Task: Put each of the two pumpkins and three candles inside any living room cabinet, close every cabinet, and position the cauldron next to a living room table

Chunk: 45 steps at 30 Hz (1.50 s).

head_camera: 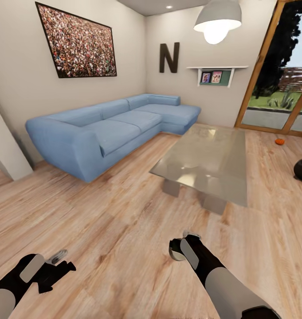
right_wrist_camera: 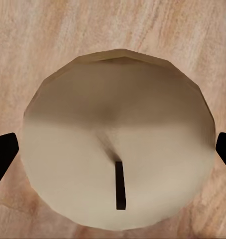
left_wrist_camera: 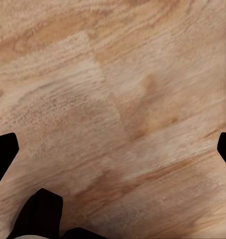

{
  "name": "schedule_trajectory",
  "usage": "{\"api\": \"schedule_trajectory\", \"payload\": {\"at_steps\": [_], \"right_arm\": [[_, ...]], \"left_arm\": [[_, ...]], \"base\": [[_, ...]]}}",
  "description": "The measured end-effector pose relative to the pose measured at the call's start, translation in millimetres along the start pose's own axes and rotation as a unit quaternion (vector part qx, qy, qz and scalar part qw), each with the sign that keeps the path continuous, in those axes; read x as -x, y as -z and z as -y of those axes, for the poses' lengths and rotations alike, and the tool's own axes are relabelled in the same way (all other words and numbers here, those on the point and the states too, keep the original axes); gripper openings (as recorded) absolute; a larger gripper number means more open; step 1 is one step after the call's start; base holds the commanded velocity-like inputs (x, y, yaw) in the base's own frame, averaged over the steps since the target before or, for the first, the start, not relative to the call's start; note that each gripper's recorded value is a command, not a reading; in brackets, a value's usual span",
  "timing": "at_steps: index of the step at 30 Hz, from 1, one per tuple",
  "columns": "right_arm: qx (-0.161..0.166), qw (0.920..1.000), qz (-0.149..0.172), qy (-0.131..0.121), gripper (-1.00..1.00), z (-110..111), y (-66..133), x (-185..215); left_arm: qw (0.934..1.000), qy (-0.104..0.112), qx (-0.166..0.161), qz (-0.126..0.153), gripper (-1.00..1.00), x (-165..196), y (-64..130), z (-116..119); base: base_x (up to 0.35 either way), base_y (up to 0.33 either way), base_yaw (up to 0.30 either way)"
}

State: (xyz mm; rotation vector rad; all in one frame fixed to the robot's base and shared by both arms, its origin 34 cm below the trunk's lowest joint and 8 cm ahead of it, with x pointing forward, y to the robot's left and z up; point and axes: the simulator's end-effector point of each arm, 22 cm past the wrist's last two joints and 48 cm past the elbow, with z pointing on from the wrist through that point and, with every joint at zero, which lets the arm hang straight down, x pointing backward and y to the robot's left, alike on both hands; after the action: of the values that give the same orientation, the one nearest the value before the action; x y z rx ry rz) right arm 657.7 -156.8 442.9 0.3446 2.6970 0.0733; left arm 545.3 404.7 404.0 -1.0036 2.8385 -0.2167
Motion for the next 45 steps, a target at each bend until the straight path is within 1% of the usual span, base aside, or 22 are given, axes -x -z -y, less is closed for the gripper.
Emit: {"api": "schedule_trajectory", "payload": {"at_steps": [45], "right_arm": [[0.001,1.0,-0.001,-0.001,-1.0,-0.8,-0.1,-1.0]], "left_arm": [[1.0,-0.001,0.001,0.0,1.0,-0.6,-0.5,0.5]], "base": [[-0.007,0.0,-0.287]]}}
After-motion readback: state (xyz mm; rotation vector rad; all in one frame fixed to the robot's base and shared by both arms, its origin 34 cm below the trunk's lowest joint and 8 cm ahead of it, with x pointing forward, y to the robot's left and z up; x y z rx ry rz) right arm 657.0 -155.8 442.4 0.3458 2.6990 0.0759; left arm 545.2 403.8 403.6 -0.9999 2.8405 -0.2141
